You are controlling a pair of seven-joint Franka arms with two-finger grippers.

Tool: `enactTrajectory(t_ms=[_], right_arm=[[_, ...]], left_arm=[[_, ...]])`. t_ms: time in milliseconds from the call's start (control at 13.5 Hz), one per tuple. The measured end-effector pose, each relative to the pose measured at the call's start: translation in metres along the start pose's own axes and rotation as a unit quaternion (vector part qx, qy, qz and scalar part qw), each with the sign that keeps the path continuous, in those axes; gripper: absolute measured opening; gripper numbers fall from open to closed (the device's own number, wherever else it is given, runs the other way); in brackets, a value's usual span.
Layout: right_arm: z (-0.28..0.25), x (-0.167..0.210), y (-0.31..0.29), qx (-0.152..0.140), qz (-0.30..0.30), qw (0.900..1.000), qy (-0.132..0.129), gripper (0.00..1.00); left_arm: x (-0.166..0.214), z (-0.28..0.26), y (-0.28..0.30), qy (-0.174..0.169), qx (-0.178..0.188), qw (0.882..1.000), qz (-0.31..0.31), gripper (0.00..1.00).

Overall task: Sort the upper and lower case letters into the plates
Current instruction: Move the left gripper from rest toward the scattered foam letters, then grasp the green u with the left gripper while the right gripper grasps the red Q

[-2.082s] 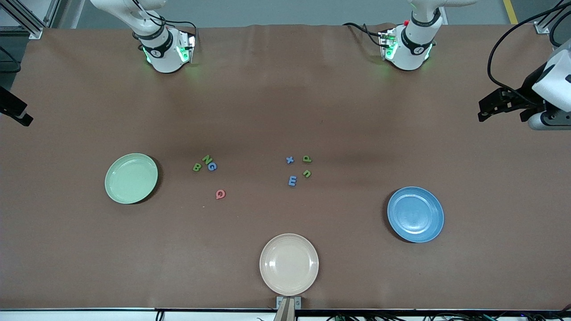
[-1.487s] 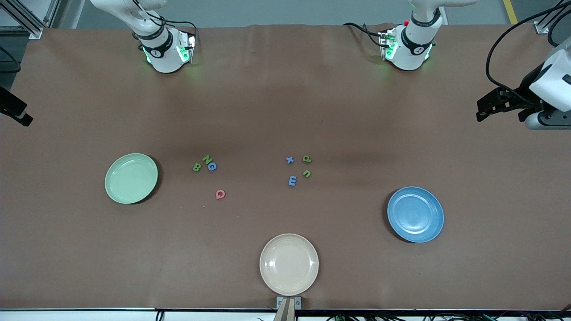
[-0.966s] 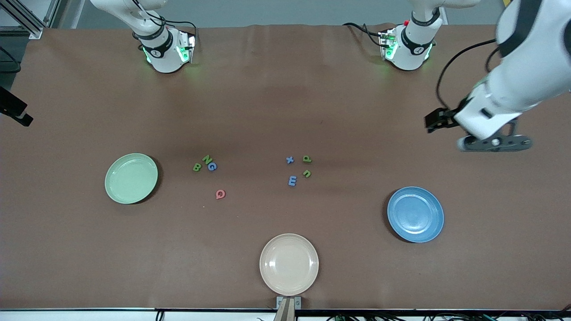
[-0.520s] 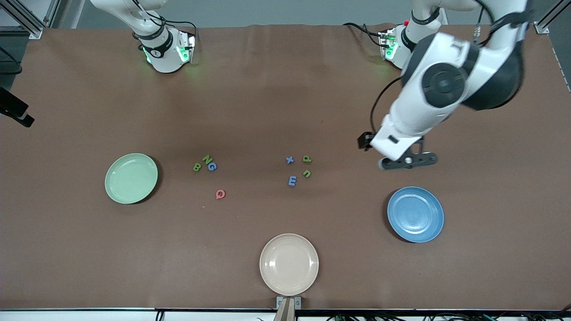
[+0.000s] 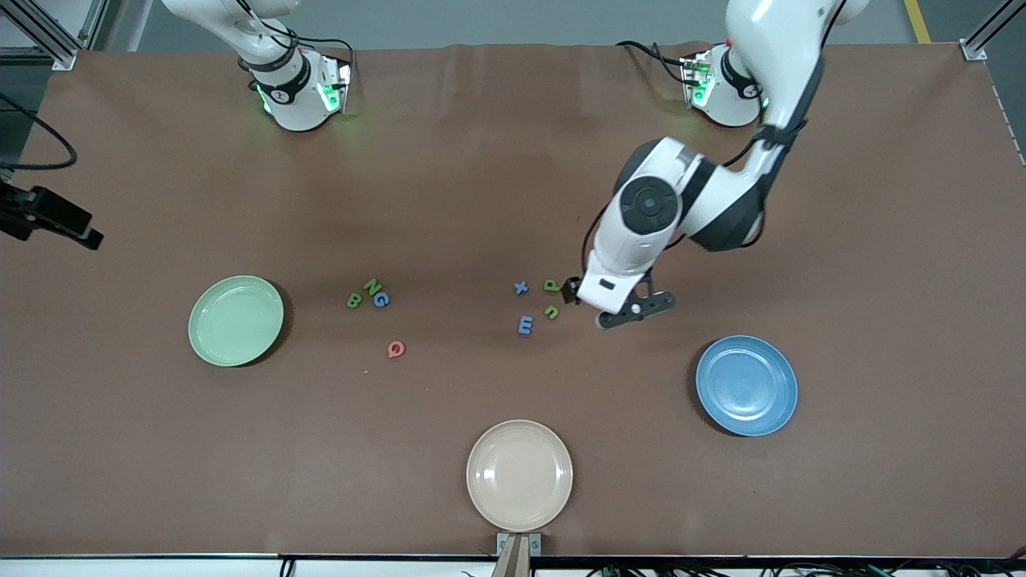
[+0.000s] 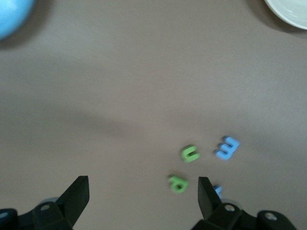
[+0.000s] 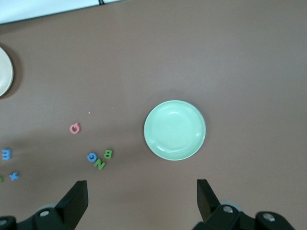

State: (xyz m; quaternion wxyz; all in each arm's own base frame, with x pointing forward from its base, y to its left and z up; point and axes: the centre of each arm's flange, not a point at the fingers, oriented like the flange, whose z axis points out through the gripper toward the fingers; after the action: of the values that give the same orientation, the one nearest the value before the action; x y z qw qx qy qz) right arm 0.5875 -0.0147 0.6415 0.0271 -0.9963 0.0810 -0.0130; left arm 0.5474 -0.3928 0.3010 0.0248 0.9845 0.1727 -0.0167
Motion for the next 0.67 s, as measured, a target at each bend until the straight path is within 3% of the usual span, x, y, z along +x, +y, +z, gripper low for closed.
enactTrajectory(t_ms=[372, 520, 669], right_arm=[[0.073, 0.024, -0.049, 0.009, -0.031, 0.998, -0.052, 1.0], [0.106, 0.027, -0.095, 0.007, -0.053, 0.997, -0.049, 1.0], [0.166, 0.014, -0.159, 0.004, -0.002, 0.999, -0.038, 1.0]], left_arm=[[-0.014, 0.065, 0.035, -0.009, 0.001, 0.997, -0.082, 0.93], [-0.011, 0.082, 0.042, -0.009, -0.002, 0.995, -0.097, 0.89], [-0.008, 0.093, 0.045, -0.007, -0.007, 0.995, -0.102, 0.84]])
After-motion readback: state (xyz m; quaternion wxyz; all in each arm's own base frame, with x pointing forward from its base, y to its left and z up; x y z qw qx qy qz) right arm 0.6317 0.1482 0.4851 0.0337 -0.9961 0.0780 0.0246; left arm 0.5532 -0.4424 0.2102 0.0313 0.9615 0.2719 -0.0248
